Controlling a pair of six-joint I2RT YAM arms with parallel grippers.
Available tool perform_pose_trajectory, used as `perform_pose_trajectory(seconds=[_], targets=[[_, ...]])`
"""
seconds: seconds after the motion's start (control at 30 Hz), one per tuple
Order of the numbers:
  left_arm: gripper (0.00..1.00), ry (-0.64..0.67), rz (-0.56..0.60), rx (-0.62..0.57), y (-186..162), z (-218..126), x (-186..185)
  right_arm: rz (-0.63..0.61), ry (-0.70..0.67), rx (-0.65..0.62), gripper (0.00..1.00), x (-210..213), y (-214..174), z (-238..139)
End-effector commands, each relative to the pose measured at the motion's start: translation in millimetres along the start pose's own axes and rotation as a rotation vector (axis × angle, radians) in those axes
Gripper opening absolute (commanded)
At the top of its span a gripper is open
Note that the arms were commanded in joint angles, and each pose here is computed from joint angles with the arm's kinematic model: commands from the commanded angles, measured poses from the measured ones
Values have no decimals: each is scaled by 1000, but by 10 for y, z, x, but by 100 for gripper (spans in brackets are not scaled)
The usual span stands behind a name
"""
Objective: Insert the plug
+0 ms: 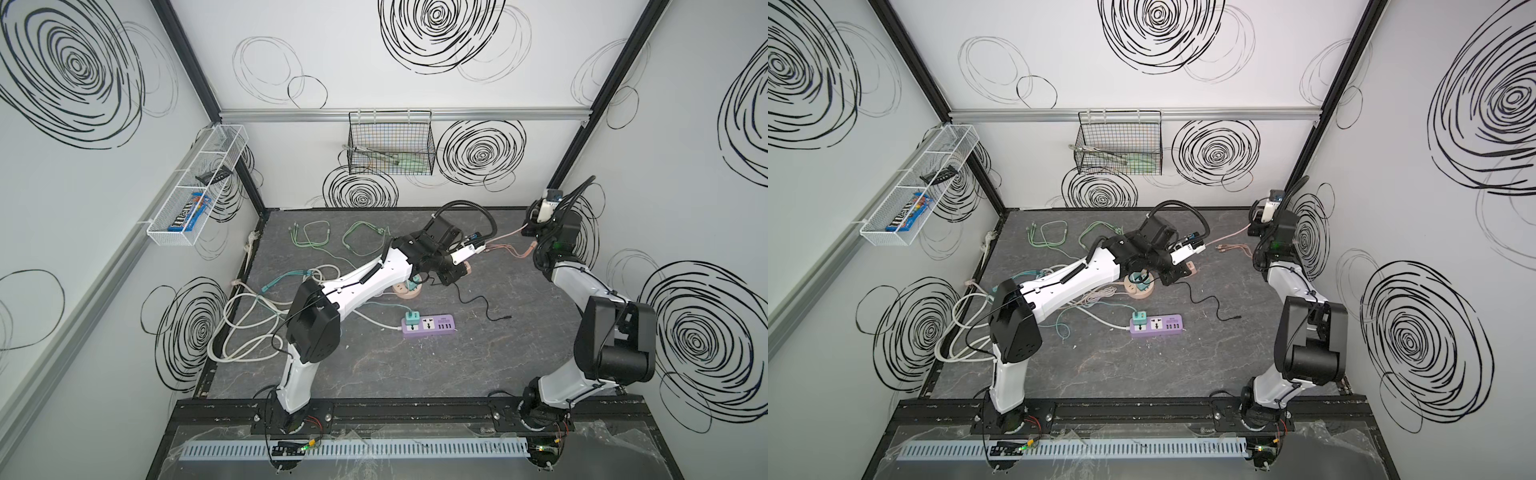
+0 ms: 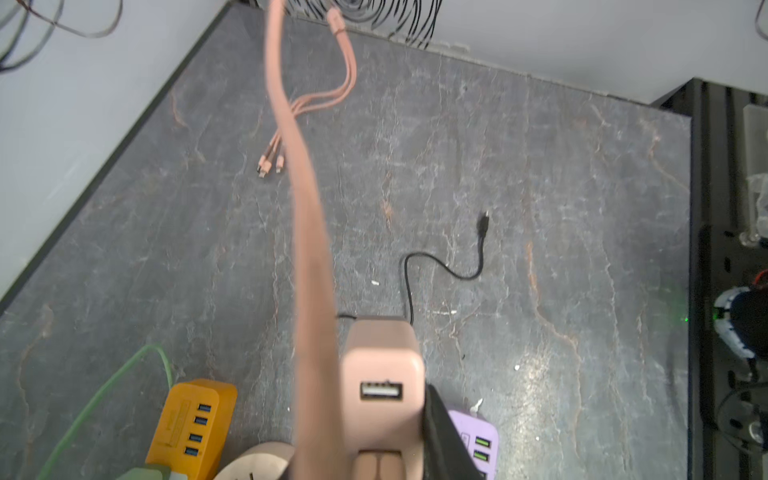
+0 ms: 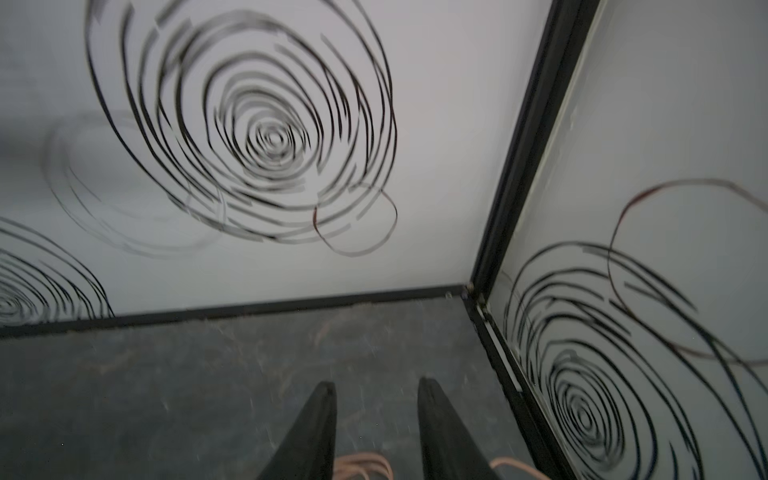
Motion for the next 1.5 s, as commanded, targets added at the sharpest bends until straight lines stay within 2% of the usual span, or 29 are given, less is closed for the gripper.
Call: perform_pose_trajectory(seconds=[0.0, 0.03, 0.07, 0.1, 0.23, 0.27, 0.3, 0.47, 0.67, 0.8, 0.9, 1.13, 1.2, 1.33, 1.47], targets=[[0, -21, 23, 91, -204, 53, 33, 85, -65, 103, 52, -81, -272, -86], [0, -34, 31, 109, -239, 65, 14, 94, -85, 154, 57, -102, -386, -96], [0, -42, 32, 121, -268, 78, 8, 106, -107, 196, 68, -125, -463, -112], [0, -53, 37, 127, -286, 76, -5, 138, -149, 239, 76, -164, -542, -126], [0, -69, 37, 134, -316, 80, -8, 200, -225, 296, 81, -243, -686, -180], [0, -66, 37, 132, -311, 79, 0, 210, -227, 287, 94, -245, -705, -195], [0, -61, 35, 131, -308, 84, 11, 223, -231, 280, 98, -254, -731, -211], [0, -54, -13, 114, -290, 50, 129, 286, -235, 292, 97, -284, -801, -276], [0, -42, -23, 109, -278, 68, 171, 345, -166, 290, 97, -199, -872, -519], [0, -55, -28, 105, -251, 96, 172, 448, -113, 324, 97, -112, -1084, -763], [0, -57, -27, 98, -238, 86, 175, 500, -90, 393, 97, -62, -1235, -903], [0, -63, -41, 91, -235, 85, 195, 526, -36, 463, 97, 5, -1384, -1132], [0, -62, -57, 71, -190, 56, 232, 502, 45, 487, 97, 91, -1441, -1156], [0, 5, -122, -3, -10, -19, 395, 503, 76, 557, 97, 166, -1611, -1141], [0, 159, -347, -129, 104, -151, 881, 453, 152, 569, 97, 286, -1559, -1087]])
Point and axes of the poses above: each gripper's point midway between its finger pads, its own z axis out along the fingers, its own x axis along the line the jaws close on, y = z × x, the point moved 6 cm from there along -z, back along the fingers, and after that the axes turned 1 degree about z, right-handed, at the moved point
